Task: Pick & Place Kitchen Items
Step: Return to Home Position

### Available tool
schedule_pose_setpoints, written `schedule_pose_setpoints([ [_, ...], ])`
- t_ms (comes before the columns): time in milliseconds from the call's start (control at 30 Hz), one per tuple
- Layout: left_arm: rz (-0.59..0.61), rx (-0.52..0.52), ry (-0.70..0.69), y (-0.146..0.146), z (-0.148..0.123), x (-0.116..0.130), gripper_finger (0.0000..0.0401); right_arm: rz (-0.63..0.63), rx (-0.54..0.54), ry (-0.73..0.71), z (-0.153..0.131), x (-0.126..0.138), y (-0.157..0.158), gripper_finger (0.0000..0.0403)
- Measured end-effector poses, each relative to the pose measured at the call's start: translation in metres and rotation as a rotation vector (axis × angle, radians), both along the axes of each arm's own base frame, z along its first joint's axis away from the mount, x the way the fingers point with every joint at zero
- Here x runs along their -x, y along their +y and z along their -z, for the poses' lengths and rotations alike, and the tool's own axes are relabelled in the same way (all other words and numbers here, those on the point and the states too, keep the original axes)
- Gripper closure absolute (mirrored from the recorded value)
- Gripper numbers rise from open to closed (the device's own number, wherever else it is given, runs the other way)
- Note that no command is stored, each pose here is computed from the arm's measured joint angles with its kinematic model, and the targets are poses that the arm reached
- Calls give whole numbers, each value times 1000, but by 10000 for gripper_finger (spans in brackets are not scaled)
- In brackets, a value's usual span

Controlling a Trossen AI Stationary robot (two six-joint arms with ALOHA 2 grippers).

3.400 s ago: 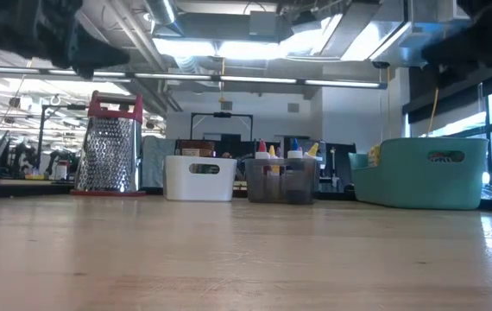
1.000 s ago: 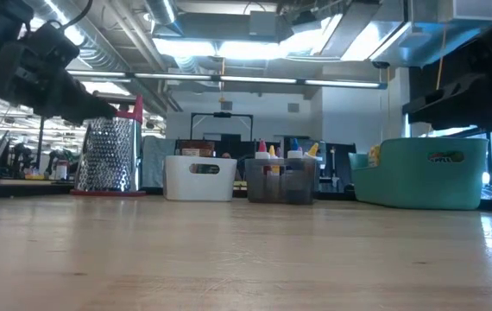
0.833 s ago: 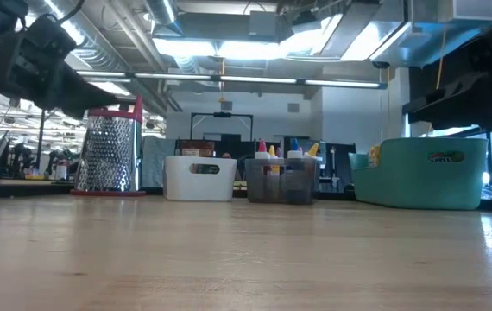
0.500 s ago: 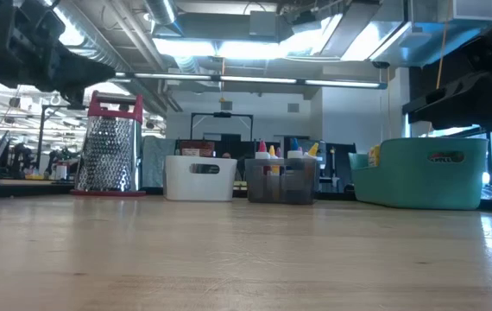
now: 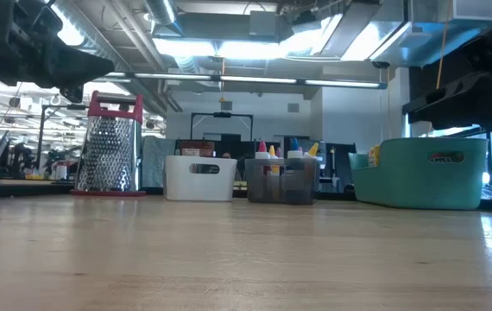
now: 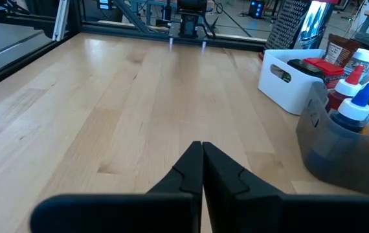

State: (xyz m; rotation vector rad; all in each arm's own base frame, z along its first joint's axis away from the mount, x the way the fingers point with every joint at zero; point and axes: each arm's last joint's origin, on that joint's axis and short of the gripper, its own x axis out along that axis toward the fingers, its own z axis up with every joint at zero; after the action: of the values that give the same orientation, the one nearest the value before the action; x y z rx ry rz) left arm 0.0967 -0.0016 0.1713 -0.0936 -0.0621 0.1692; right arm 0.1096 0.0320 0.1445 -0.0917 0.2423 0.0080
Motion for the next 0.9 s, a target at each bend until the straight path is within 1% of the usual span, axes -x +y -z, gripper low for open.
schedule_pose_setpoints([
  [200, 0, 0, 0, 0, 0, 0, 388, 0, 0, 0, 0, 0, 0, 395],
  [567, 0, 0, 1, 0, 0, 0, 394, 0, -7, -16, -2, 1, 0, 395],
  [733, 0, 0, 1, 0, 0, 0, 389, -1, -29, -72, -7, 4, -1, 395],
  [900, 0, 0, 1, 0, 0, 0, 390, -1, -68, -170, -16, 9, -3, 395],
])
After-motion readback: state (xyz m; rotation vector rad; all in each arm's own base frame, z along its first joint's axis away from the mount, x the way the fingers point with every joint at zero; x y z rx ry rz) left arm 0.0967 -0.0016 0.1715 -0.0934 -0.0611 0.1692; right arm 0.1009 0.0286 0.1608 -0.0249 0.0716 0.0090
